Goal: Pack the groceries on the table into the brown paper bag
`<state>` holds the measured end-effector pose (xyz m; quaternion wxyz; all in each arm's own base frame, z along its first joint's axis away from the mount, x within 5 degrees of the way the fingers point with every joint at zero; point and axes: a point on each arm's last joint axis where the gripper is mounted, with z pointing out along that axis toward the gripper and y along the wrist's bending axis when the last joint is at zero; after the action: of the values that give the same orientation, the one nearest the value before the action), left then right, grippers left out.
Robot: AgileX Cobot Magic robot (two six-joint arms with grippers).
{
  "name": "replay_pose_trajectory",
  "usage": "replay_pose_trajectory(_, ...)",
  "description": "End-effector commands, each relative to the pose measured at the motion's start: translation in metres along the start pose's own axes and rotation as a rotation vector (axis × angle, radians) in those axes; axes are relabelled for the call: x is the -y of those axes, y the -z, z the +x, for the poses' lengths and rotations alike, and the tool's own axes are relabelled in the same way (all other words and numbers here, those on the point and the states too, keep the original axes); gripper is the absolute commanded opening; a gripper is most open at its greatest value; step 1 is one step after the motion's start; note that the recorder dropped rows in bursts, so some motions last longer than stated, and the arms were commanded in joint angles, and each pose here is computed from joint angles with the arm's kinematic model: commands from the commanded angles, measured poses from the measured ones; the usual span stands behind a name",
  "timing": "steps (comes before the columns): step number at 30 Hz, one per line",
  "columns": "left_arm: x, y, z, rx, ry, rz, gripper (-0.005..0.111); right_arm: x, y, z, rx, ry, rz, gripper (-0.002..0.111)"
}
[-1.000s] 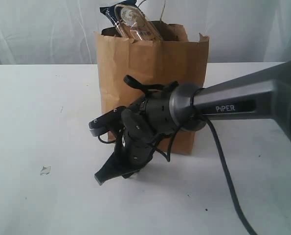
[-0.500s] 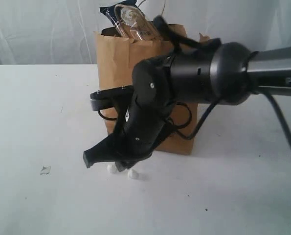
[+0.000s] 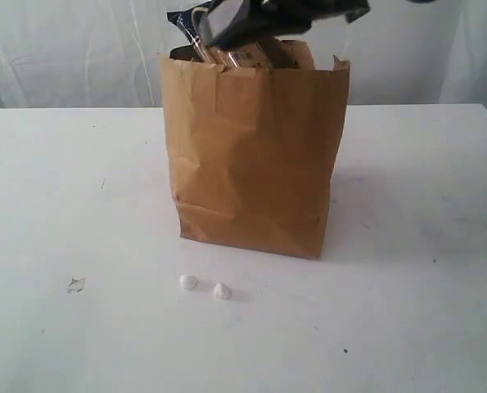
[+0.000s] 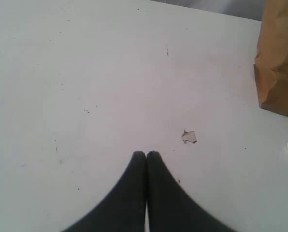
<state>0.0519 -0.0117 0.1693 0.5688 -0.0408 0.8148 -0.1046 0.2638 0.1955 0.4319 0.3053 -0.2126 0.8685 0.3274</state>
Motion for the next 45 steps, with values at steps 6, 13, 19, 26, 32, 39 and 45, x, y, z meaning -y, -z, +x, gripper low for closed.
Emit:
replay_pose_trajectory(6,0.000,0.000,0.000,0.007,0.006,0.003,0.000,0.026,-0.010,-0.048,0.428,-0.061,0.046,0.008)
replay_pose_trajectory(13,0.000,0.000,0.000,0.007,0.006,0.003,0.000,0.060,-0.050,-0.044,0.329,0.036,0.229,0.010)
replay_pose_trajectory(19,0.000,0.000,0.000,0.007,0.006,0.003,0.000,0.079,-0.074,-0.038,0.251,0.070,0.313,0.029)
replay_pose_trajectory(26,0.000,0.000,0.000,0.007,0.006,0.003,0.000,0.083,-0.071,-0.034,0.195,0.103,0.373,0.032)
replay_pose_trajectory(32,0.000,0.000,0.000,0.007,0.006,0.003,0.000,0.073,-0.043,-0.019,0.033,0.107,0.407,0.030)
replay_pose_trajectory(39,0.000,0.000,0.000,0.007,0.006,0.003,0.000,0.055,0.029,-0.005,-0.043,0.183,0.566,0.000)
replay_pose_trajectory(45,0.000,0.000,0.000,0.007,0.006,0.003,0.000,0.073,0.055,0.010,-0.150,0.249,0.851,0.000)
